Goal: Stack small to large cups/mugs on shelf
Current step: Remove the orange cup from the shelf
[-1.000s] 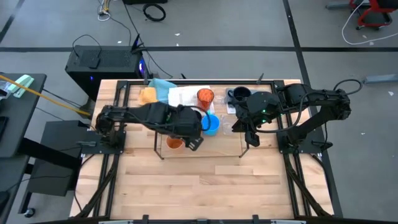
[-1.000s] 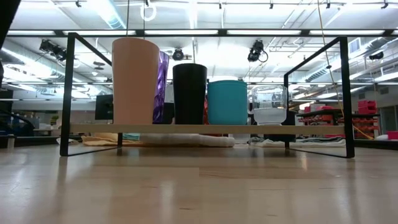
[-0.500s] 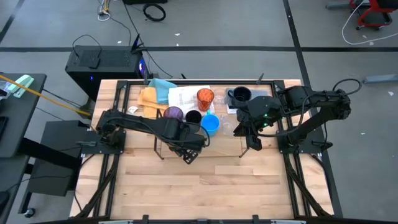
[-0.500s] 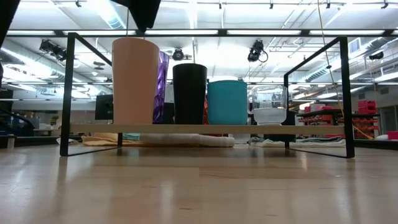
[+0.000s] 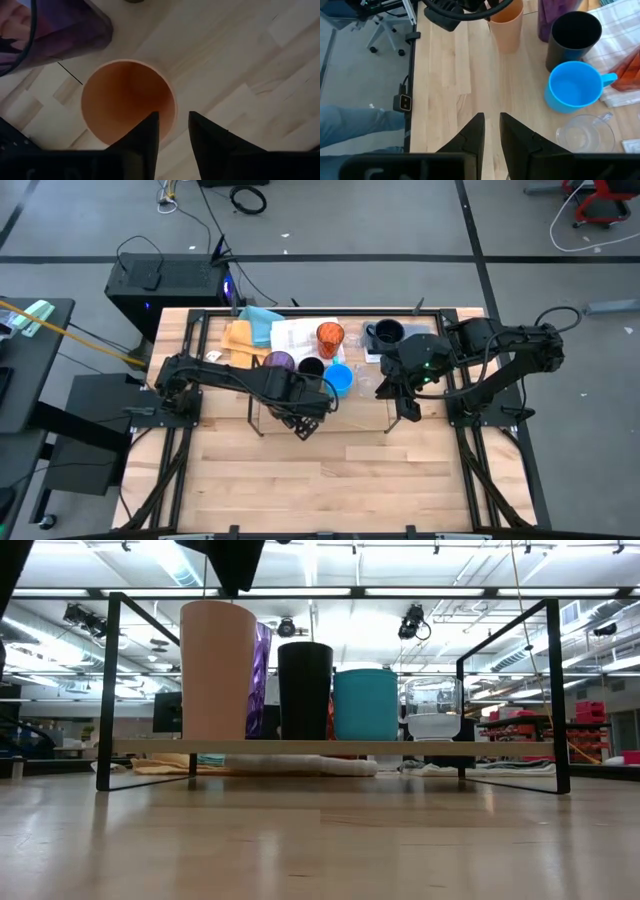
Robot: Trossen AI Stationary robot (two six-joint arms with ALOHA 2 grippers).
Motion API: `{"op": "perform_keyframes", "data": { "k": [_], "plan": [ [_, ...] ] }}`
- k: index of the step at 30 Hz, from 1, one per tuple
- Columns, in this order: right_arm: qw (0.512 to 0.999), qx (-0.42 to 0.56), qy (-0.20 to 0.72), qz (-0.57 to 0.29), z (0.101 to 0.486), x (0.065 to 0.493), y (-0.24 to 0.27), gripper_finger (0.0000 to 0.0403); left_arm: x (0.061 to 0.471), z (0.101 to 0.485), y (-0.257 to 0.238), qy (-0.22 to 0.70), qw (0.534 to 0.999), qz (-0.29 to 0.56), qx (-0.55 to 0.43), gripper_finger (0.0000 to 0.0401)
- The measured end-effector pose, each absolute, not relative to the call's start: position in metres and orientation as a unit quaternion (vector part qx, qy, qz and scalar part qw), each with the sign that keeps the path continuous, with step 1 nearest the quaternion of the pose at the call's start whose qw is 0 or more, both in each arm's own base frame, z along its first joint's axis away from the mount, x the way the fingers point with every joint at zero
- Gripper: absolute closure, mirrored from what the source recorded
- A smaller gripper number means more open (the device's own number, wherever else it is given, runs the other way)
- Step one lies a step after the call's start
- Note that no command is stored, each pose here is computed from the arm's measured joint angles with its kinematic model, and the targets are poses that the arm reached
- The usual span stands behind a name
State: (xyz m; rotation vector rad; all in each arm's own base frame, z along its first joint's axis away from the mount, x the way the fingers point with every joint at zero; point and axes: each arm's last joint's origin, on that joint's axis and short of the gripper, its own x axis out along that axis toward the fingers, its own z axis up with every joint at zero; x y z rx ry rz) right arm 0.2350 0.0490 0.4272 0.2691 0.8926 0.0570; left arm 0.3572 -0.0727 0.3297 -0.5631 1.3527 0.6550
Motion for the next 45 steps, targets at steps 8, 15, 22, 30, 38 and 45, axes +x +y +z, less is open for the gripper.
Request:
{"op": "perform_keyframes", "data": {
  "k": [8,15,22,30,38,45],
  "plan": [
    [0.893,0.129,0.43,0.029,0.427,0.235,0.049,0.0336,0.358,0.33,-0.066,0.608,0.696,0.292,-0.248,0.0244],
    [0.893,0.129,0.43,0.029,0.427,0.235,0.049,0.0336,0.359,0.329,-0.064,0.608,0.694,0.294,-0.249,0.0211],
    [0.893,0.128,0.43,0.029,0.427,0.235,0.049,0.0336,0.366,0.318,-0.066,0.619,0.687,0.296,-0.239,0.0207],
    [0.893,0.128,0.43,0.028,0.427,0.235,0.049,0.0336,0.371,0.312,-0.067,0.619,0.688,0.293,-0.238,0.0218],
    [0.893,0.128,0.43,0.028,0.427,0.235,0.049,0.0336,0.375,0.304,-0.067,0.628,0.68,0.302,-0.227,0.0222],
    [0.892,0.128,0.432,0.028,0.427,0.235,0.049,0.0336,0.379,0.295,-0.068,0.638,0.673,0.304,-0.218,0.0229]
  ]
}}
